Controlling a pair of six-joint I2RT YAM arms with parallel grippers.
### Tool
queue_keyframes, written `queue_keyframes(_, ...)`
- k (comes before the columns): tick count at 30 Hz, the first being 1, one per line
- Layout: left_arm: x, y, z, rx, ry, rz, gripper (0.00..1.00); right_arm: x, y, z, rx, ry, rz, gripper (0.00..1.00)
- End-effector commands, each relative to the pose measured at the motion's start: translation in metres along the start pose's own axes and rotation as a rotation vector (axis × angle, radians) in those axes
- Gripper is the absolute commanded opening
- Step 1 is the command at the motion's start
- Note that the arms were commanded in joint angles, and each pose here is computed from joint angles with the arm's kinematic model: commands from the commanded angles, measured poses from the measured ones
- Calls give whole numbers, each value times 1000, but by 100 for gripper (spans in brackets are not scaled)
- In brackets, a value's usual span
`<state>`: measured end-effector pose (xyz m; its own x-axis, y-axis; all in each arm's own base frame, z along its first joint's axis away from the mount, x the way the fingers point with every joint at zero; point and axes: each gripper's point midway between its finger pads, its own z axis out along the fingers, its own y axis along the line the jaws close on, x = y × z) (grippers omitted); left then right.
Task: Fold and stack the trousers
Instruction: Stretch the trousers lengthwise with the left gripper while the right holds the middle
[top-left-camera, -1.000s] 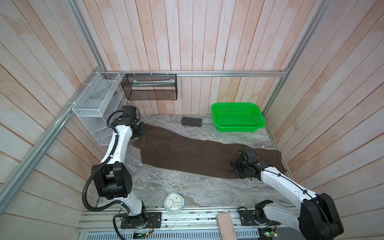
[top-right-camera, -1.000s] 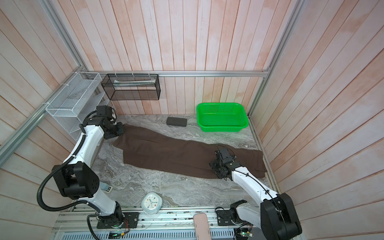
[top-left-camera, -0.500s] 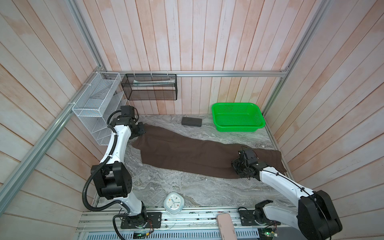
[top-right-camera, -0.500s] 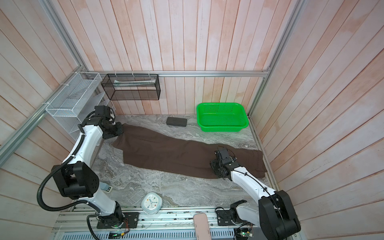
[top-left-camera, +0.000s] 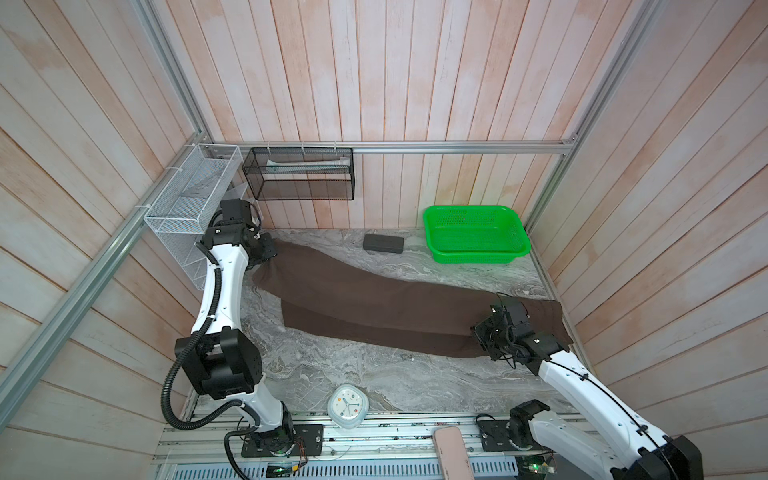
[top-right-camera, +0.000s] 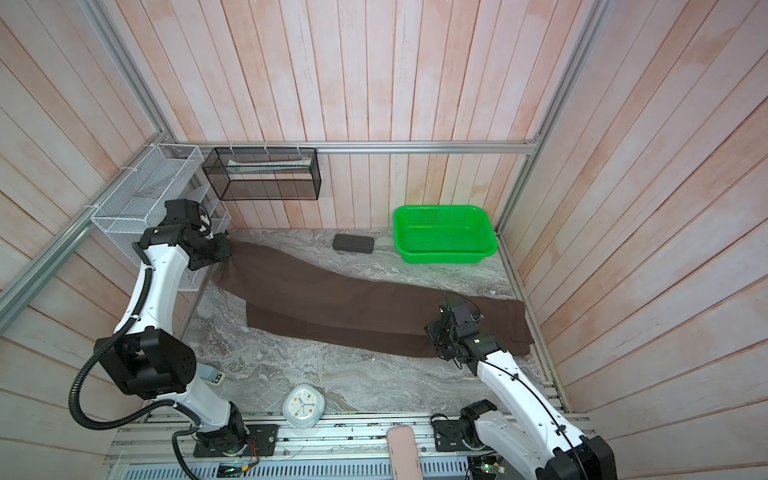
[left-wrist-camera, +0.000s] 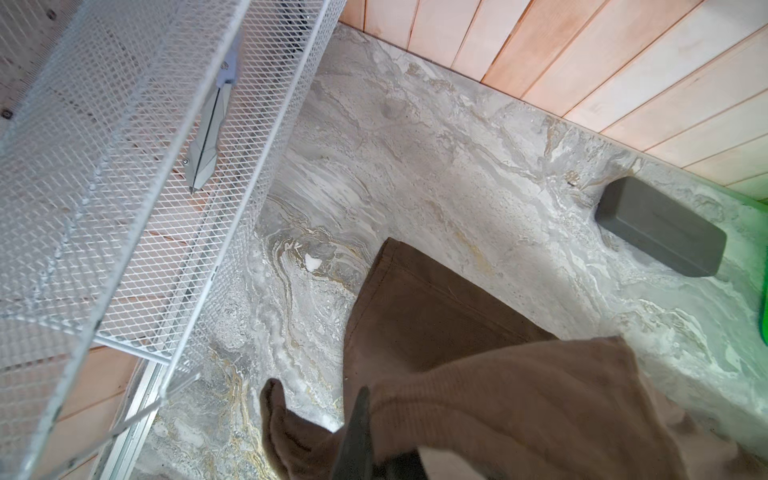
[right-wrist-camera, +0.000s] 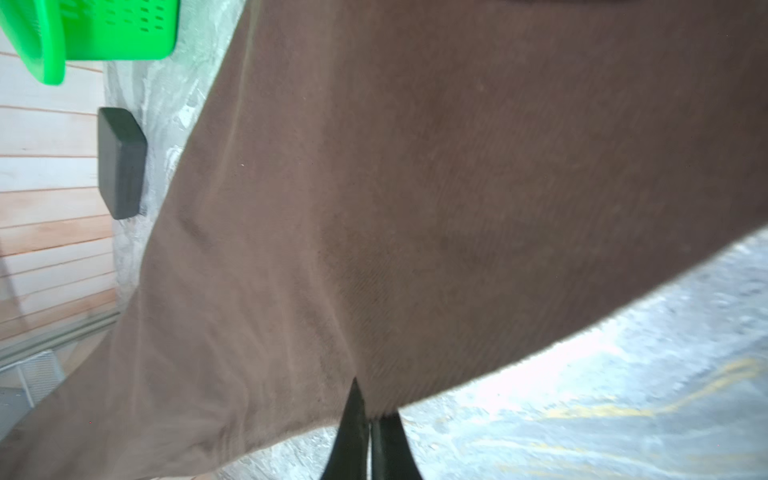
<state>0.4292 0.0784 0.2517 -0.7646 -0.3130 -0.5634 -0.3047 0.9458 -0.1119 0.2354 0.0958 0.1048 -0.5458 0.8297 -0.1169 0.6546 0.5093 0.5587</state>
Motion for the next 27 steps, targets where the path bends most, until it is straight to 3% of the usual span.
queue_keyframes(1,18,11,35,-28,89,-20,0,5,-31,13,114,17,-44,0)
queue_keyframes(10,60,29,106,-105,229,-22,0,10,-49,50,204,53,-94,0)
queue_keyframes(20,58,32,116,-123,253,-7,1,-1,-61,40,262,-8,-129,0)
queue_keyframes(22,63,32,119,-123,279,-5,19,-2,-62,39,274,-12,-142,1)
queue_keyframes(24,65,30,117,-117,278,-5,44,-3,-59,37,273,-13,-153,15)
queue_keyframes(27,60,23,100,-83,240,-10,60,-7,-48,31,261,-25,-179,33)
